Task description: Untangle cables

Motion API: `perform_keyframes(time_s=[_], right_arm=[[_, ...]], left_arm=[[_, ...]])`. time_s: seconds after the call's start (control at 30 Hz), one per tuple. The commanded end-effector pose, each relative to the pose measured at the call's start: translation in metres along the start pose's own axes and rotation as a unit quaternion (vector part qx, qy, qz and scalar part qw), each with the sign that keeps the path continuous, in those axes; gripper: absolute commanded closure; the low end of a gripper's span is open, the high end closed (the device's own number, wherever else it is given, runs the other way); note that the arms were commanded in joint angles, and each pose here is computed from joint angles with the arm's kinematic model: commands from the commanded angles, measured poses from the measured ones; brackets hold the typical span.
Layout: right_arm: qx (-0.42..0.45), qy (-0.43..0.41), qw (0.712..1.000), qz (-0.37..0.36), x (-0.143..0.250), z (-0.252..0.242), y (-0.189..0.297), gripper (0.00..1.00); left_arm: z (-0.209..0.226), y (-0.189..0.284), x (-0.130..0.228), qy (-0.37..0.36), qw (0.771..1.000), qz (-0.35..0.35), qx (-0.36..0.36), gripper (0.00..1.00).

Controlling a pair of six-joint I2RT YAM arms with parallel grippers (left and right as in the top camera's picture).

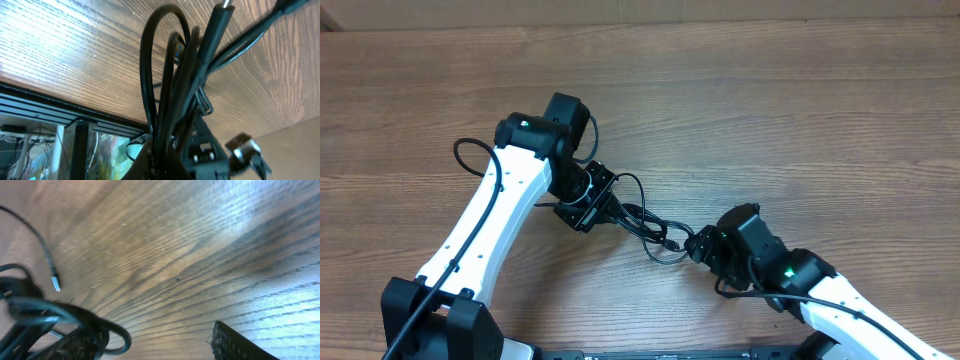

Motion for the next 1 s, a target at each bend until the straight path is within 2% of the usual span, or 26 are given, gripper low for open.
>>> perform_keyframes(time_s=[0.0,0.2,0.43,0.6,0.8,0.97], right_arm=[[-0.048,0.026,0.998,-0.010,-0.006,0.023,0.019,0.30],[-0.140,0.040,0.988,0.040,0.010,0.057,0.032,0.30],[-0.169,0.049,0.984,0.021,0.001,0.072,0.034,0.30],[-0.129,0.047,0.990,0.042,0.009,0.061,0.014,0.30],[-0.080,0.077,0.992,0.056,0.027,0.056,-0.026,0.29],[0.028,0.038,0.998,0.035,0.013,0.009,-0.042,0.27]], left_arm=[[-0.005,0.010,-0.006,0.007,1.000,-0.017,0.014,0.96],[-0.007,0.010,-0.005,0.009,1.000,-0.016,0.018,0.96],[-0.008,0.009,-0.003,0.008,1.000,-0.010,0.019,0.96],[-0.012,0.010,0.002,0.000,1.000,0.007,0.029,0.96],[-0.028,0.012,0.016,-0.044,0.995,0.049,0.069,0.96],[-0.049,0.033,0.028,-0.166,0.969,0.106,0.150,0.96]])
Point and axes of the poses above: each gripper's point midway between its finger pads, its own y axis back along the fingers, its own z axis along the line the jaws close on, x = y × z, the point moved 1 cm from there along y, back along the fingers, and after that the axes turned 7 degrees about y, right-handed, at the moved point
